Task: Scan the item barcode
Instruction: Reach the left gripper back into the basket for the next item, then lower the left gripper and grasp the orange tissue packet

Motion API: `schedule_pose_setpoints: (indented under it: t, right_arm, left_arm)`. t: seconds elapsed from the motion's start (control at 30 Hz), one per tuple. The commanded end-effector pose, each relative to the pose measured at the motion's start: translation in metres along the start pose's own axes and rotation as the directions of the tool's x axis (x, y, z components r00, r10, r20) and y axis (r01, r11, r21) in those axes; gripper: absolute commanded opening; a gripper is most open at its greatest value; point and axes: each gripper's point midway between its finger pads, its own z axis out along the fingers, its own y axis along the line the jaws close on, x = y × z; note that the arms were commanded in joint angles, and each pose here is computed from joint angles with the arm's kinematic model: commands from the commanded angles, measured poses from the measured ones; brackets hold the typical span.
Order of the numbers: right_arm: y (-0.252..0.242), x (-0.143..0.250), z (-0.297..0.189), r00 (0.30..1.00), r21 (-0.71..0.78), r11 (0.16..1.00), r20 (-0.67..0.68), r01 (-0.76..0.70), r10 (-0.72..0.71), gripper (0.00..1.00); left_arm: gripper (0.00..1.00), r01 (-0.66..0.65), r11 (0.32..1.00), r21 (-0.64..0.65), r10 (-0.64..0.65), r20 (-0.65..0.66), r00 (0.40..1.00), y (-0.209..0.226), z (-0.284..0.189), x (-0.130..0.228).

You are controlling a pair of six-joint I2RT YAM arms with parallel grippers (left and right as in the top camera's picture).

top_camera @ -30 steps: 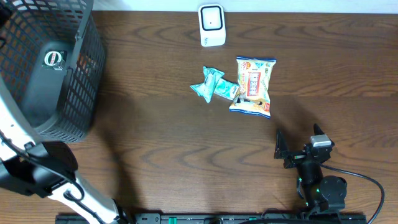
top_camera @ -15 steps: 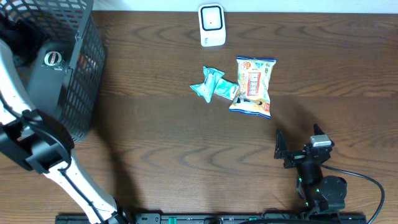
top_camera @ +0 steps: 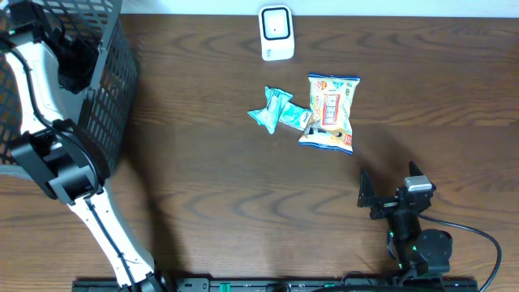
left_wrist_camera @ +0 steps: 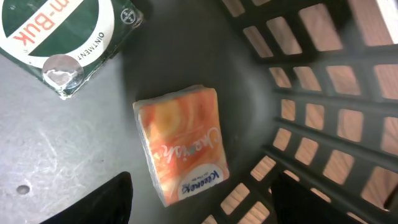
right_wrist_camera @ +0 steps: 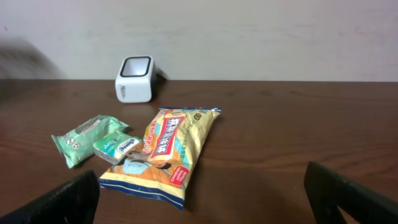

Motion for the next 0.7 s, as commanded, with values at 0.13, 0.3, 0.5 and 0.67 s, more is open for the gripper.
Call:
schedule_pose_setpoints:
  t: [0.13,0.3,0.5,0.67]
  right_arm:
    - [-0.002,0.000,0.000,1.000,0.010,1.000,0.001,0.011,-0.011,0.99]
    - [-0.002,0.000,0.000,1.000,0.010,1.000,0.000,0.011,-0.011,0.99]
    - [-0.002,0.000,0.000,1.000,0.010,1.000,0.000,0.011,-0.011,0.99]
    - [-0.002,0.000,0.000,1.000,0.010,1.000,0.001,0.011,-0.011,0.99]
  left_arm:
    - [0.70,-0.001,0.999,-0.034,0.000,-0.030,1.000,0.014,0.022,0.003]
    - [0.70,0.001,0.997,-0.073,-0.003,-0.023,1.000,0.026,0.042,0.000]
    - [0.70,-0.009,0.998,-0.059,0.009,0.007,1.000,0.023,0.047,-0.009]
    - [0.70,-0.019,0.998,-0.053,0.020,0.011,1.000,0.018,0.049,-0.008]
